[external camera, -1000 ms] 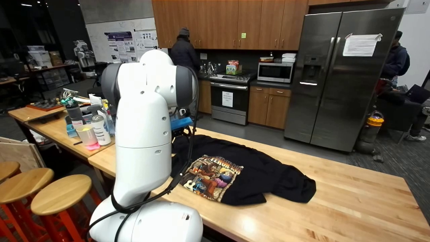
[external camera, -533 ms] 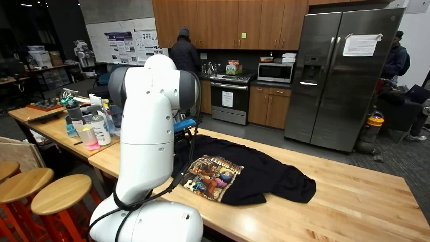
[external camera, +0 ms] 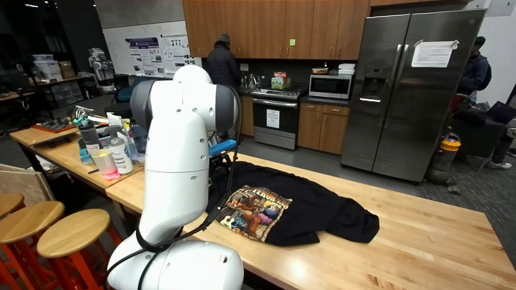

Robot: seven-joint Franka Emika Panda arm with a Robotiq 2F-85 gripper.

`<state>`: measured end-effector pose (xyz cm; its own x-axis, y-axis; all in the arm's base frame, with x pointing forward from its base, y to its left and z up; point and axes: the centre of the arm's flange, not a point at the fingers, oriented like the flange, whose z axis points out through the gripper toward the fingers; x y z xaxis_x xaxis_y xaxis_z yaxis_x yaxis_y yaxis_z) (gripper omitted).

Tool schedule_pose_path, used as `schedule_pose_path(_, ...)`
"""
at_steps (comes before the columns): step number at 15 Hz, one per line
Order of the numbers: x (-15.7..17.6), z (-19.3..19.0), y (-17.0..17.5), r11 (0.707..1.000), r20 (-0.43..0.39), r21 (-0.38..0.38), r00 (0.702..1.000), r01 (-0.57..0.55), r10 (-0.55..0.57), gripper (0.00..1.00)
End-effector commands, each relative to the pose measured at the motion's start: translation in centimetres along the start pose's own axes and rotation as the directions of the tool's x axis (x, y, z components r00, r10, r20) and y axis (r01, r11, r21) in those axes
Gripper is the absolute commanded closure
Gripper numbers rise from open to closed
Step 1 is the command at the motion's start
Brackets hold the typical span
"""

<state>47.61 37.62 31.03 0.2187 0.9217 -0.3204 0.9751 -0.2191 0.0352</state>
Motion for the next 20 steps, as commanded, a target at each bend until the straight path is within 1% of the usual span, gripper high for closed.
schedule_pose_path(1,-0.3,-1.5,-0.2,0.997,-0.004,-0.039,0.998,0.068,-0.069,0.0)
schedule_pose_path(7,0.4,-3.4,-1.9,0.985,-0.052,-0.046,0.985,0.165,-0.167,0.0)
schedule_pose_path(9,0.4,-3.7,-2.0,0.977,-0.071,-0.008,0.975,0.213,-0.213,0.0)
schedule_pose_path(11,0.6,-3.7,-1.8,0.954,-0.084,0.051,0.953,0.297,-0.292,0.0)
schedule_pose_path(13,0.6,-3.2,-1.5,0.937,-0.085,0.087,0.94,0.338,-0.331,0.0)
schedule_pose_path(17,0.5,-2.5,-0.9,0.894,-0.073,0.138,0.904,0.427,-0.421,0.0)
schedule_pose_path(20,0.7,-2.3,-1.2,0.87,-0.062,0.139,0.881,0.474,-0.47,0.0)
